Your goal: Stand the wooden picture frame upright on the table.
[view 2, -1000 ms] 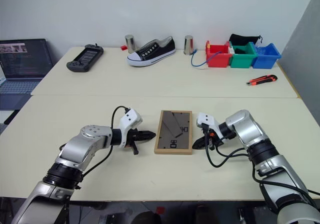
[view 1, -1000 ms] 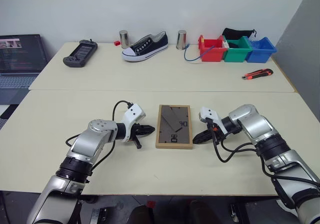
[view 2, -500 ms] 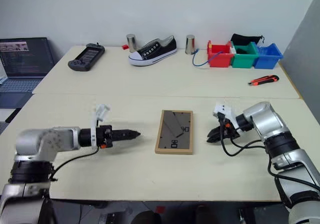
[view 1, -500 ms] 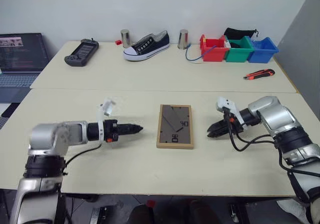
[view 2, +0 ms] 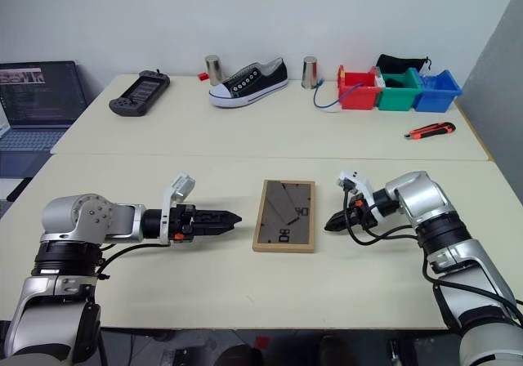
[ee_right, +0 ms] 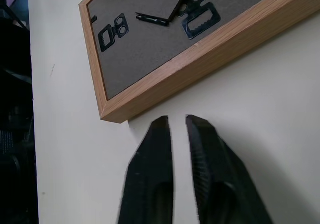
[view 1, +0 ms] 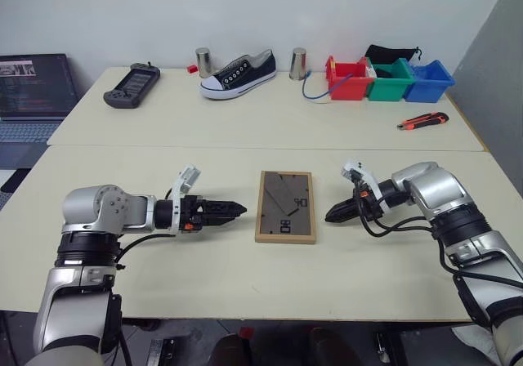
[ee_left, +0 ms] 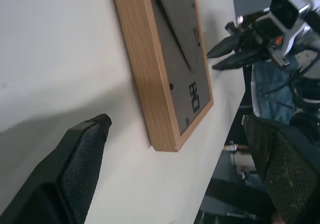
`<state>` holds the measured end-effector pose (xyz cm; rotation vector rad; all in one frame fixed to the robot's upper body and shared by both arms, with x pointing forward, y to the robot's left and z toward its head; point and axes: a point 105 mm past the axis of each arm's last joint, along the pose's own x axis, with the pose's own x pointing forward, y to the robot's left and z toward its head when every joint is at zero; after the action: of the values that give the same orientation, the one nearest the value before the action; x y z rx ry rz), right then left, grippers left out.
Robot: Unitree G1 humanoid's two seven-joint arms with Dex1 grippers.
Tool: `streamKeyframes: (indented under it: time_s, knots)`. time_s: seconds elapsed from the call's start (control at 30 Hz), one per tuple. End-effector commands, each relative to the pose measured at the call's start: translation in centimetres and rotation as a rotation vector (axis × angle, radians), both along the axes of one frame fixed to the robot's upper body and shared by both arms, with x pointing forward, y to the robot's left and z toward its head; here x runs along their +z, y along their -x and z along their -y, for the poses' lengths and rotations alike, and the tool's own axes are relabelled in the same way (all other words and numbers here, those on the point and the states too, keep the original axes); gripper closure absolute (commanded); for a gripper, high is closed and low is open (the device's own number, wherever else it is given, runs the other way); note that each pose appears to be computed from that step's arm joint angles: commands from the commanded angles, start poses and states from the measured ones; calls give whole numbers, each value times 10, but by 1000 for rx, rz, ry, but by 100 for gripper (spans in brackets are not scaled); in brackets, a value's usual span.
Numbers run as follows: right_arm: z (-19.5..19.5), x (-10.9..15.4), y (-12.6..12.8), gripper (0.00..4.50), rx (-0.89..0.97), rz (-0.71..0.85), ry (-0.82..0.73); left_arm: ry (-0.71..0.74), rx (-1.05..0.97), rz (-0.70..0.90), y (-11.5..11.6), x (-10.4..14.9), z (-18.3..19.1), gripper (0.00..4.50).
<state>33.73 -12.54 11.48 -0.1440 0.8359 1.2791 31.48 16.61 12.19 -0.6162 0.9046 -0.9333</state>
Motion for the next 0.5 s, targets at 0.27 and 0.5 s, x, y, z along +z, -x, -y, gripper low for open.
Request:
streamKeyframes:
  time_s: [0.27,0.5]
  knots:
    - [-7,-4,-2,443,-73,-62,-43,-28,-30,-4,-6,-3,2,0]
    - [-13,-17,-19,443,-99,58,38,-85,-45,-11,-16,-17,12,0]
